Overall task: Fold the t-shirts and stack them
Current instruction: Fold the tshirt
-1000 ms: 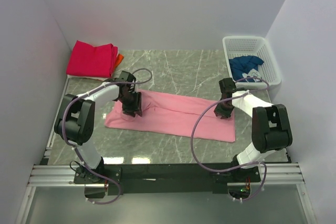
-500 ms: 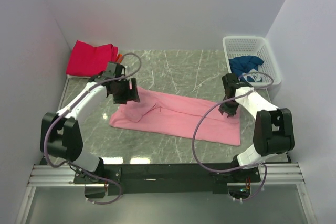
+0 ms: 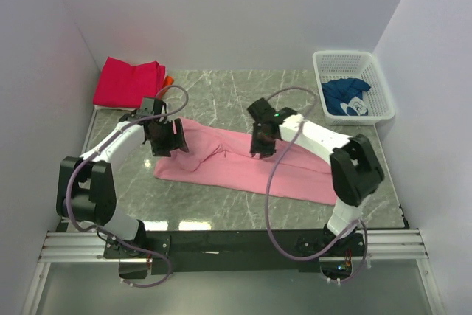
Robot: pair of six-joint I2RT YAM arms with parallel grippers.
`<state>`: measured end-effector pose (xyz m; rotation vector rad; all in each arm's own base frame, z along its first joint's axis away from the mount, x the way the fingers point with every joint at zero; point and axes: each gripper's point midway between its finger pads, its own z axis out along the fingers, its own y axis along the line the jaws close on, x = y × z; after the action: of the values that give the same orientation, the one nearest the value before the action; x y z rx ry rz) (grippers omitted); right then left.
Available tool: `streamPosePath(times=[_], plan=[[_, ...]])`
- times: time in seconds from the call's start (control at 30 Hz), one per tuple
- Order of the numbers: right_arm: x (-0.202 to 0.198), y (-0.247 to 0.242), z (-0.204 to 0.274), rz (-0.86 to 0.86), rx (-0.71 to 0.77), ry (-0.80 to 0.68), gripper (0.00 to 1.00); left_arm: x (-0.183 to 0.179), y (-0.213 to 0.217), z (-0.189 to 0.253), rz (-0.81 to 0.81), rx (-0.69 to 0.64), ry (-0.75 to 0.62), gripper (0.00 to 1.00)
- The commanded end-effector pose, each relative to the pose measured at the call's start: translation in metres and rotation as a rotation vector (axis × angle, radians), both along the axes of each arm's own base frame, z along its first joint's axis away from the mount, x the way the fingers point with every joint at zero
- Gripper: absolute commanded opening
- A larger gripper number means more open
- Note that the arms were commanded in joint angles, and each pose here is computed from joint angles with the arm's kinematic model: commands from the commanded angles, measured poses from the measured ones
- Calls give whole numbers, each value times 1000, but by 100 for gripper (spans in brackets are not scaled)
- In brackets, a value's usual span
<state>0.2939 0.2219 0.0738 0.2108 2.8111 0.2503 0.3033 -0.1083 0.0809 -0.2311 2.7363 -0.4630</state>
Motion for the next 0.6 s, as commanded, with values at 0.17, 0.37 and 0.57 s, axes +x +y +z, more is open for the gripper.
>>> streamPosePath(times=[0.17, 0.37, 0.57], plan=[[-6, 67, 13, 107, 92, 4, 39, -6, -10, -23, -29, -49, 31, 73], [-13, 75, 12, 120, 106, 10, 39, -5, -24, -25, -50, -135, 22, 70], [-21, 75, 9, 125, 95, 16, 39, -3, -25, -27, -50, -136, 44, 34]])
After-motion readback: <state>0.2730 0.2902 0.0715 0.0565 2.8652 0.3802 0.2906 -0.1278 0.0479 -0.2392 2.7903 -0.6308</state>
